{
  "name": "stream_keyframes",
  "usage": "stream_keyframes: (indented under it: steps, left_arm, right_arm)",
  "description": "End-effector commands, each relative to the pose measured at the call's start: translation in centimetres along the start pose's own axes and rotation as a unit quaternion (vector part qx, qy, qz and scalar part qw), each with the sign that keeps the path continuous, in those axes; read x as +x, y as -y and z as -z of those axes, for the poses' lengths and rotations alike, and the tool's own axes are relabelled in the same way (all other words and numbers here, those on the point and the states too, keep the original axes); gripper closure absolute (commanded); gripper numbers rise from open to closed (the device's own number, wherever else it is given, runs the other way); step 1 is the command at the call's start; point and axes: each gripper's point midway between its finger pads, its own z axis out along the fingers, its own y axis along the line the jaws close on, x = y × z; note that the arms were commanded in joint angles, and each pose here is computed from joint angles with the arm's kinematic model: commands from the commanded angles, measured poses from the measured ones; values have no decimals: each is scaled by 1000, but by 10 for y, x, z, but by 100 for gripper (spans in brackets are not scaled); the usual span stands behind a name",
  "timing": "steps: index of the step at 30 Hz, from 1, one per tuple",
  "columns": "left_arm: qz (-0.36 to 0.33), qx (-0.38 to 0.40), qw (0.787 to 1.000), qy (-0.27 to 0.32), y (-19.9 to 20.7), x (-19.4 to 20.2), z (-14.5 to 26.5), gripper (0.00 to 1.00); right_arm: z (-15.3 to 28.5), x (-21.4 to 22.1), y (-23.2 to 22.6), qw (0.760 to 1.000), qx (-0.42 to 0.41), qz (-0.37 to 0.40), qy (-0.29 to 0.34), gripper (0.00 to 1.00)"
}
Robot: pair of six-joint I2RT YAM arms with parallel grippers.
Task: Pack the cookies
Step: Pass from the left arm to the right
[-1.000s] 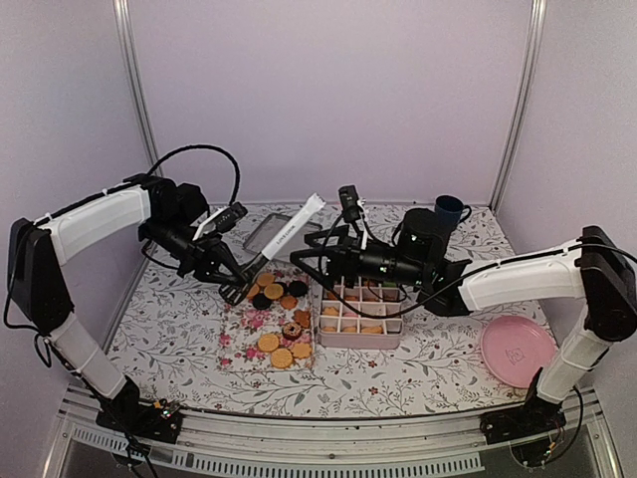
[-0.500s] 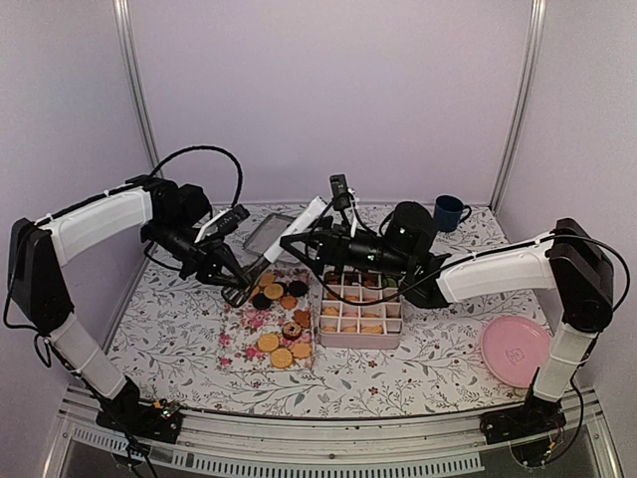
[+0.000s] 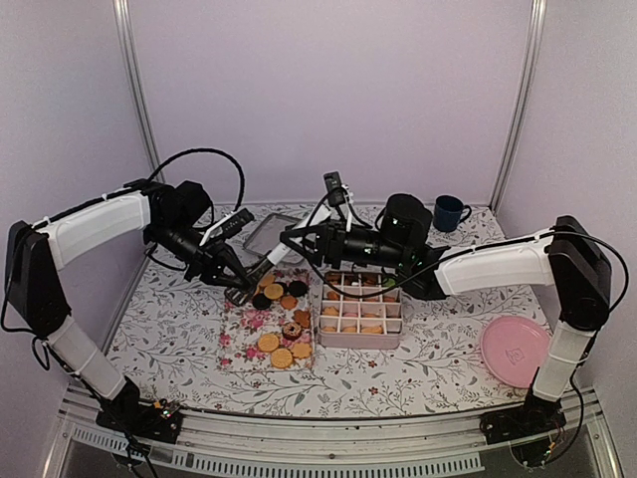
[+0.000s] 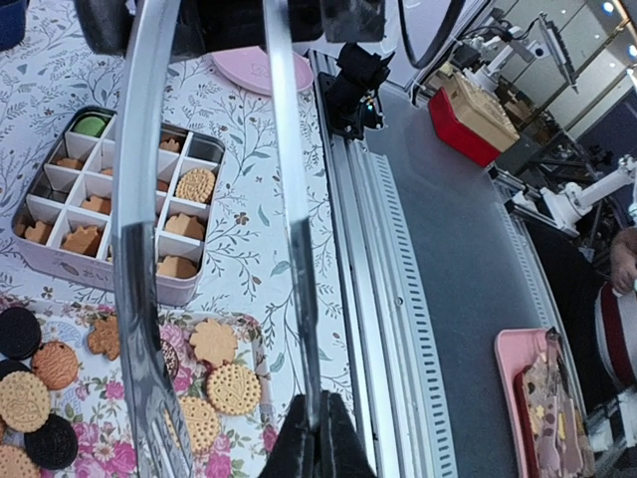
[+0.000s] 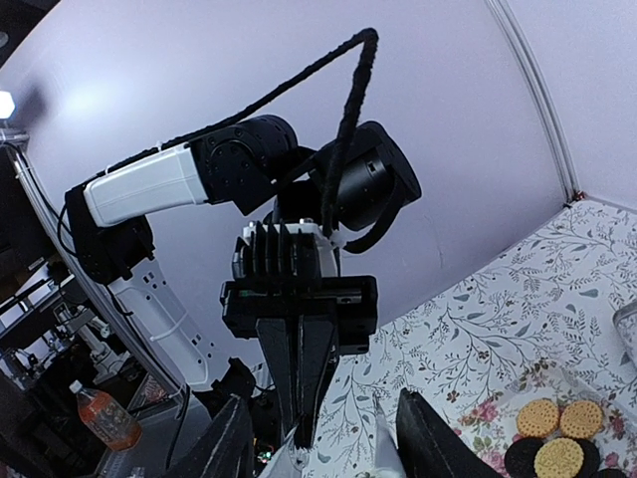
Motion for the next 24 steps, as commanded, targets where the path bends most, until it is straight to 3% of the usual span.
stream_keyframes:
  steps: [1,4,16,24]
  left_arm:
    - [-15,-4,1000,3,-1,-3,-1,99]
    - [-15,-10,1000,-1,-5,-2,-2,97]
    - [46,-113,991,-55,-54,42,-10,56]
    - [73,-173,981,-54,-73,49,13,50]
  right_arm:
    - [-2,14,0,999,-8,-9,-31,53]
    - [-1,18,0,999,-3,-9,-43,61]
    - [-2,47,16,990,101,38,-92,74]
    - [-12,50,16,982,142,86,-93,73]
